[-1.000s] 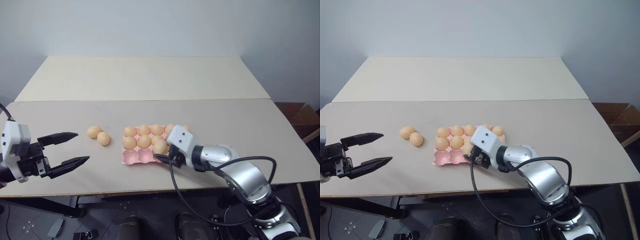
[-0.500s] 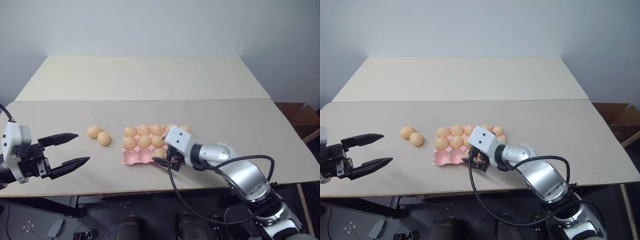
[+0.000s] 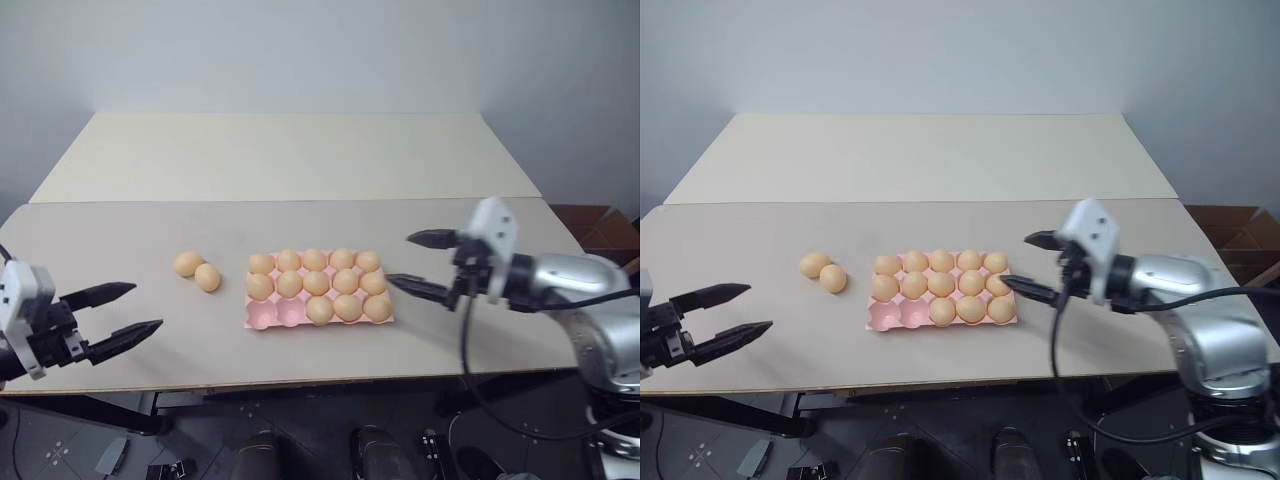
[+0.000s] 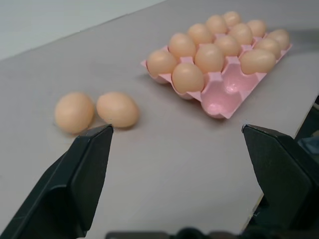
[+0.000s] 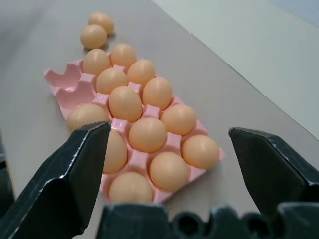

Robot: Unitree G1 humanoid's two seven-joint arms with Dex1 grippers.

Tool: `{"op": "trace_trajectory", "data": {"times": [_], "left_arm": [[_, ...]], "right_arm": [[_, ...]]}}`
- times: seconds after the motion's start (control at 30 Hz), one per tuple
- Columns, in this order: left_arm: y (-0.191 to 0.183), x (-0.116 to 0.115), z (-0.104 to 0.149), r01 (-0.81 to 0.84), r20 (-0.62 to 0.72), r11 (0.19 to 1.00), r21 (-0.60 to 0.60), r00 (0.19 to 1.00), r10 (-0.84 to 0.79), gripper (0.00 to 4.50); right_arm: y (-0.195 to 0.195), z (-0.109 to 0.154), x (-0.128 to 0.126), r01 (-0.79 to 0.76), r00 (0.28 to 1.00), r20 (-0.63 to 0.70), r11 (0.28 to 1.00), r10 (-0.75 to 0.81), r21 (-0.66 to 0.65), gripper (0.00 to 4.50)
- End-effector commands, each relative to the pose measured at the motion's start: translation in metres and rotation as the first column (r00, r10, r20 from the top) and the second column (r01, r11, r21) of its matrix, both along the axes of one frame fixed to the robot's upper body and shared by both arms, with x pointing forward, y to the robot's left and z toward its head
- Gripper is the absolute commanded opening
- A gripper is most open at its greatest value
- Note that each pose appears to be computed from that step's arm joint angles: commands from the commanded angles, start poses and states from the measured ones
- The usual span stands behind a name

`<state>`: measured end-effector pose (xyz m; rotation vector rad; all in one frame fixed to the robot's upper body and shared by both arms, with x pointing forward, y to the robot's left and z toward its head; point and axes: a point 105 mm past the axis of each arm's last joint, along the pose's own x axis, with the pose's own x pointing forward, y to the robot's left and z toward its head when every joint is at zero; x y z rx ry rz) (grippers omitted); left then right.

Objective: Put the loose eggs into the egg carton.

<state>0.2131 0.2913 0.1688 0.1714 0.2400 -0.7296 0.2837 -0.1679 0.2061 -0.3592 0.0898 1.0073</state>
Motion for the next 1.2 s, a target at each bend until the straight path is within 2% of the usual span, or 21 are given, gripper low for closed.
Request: {"op": "trace_trajectory", "data": {"times": [0.03, 0.13, 0.3, 0.53, 0.77, 0.93, 1.07, 1.2], "left_arm": [[0.008, 0.0, 0.008, -0.061, 0.052, 0.998, 0.022, 0.997, 0.06, 4.5], [0.012, 0.001, 0.001, -0.114, 0.037, 0.993, 0.01, 0.993, 0.113, 4.5], [0.004, 0.007, 0.001, -0.108, 0.058, 0.994, 0.007, 0.993, 0.107, 4.5], [-0.014, 0.045, -0.002, -0.187, 0.042, 0.98, 0.062, 0.982, 0.185, 4.5], [-0.023, 0.078, 0.0, -0.277, 0.064, 0.959, 0.065, 0.96, 0.273, 4.5], [-0.036, 0.094, -0.003, -0.251, 0.058, 0.966, 0.071, 0.967, 0.247, 4.5], [-0.054, 0.099, -0.017, -0.179, -0.001, 0.978, 0.105, 0.984, 0.18, 4.5], [-0.062, 0.112, -0.027, -0.217, -0.042, 0.973, 0.08, 0.975, 0.22, 4.5]], "right_arm": [[-0.016, 0.01, -0.003, -0.039, 0.997, 0.07, 0.999, 0.04, -0.022, 4.46], [-0.022, 0.011, -0.003, -0.037, 0.996, 0.083, 0.999, 0.039, -0.037, 4.46], [-0.021, 0.013, -0.003, -0.035, 0.995, 0.096, 0.999, 0.037, -0.017, 4.46], [-0.016, 0.013, -0.003, -0.044, 0.994, 0.104, 0.999, 0.045, -0.017, 4.46], [-0.014, 0.017, -0.004, -0.048, 0.992, 0.119, 0.999, 0.05, -0.019, 4.46], [-0.013, 0.018, -0.003, -0.05, 0.991, 0.126, 0.999, 0.052, -0.019, 4.46], [-0.012, 0.02, -0.003, -0.048, 0.99, 0.133, 0.999, 0.05, -0.018, 4.46], [-0.012, 0.02, -0.005, -0.043, 0.989, 0.137, 0.999, 0.045, -0.021, 4.46]]}}
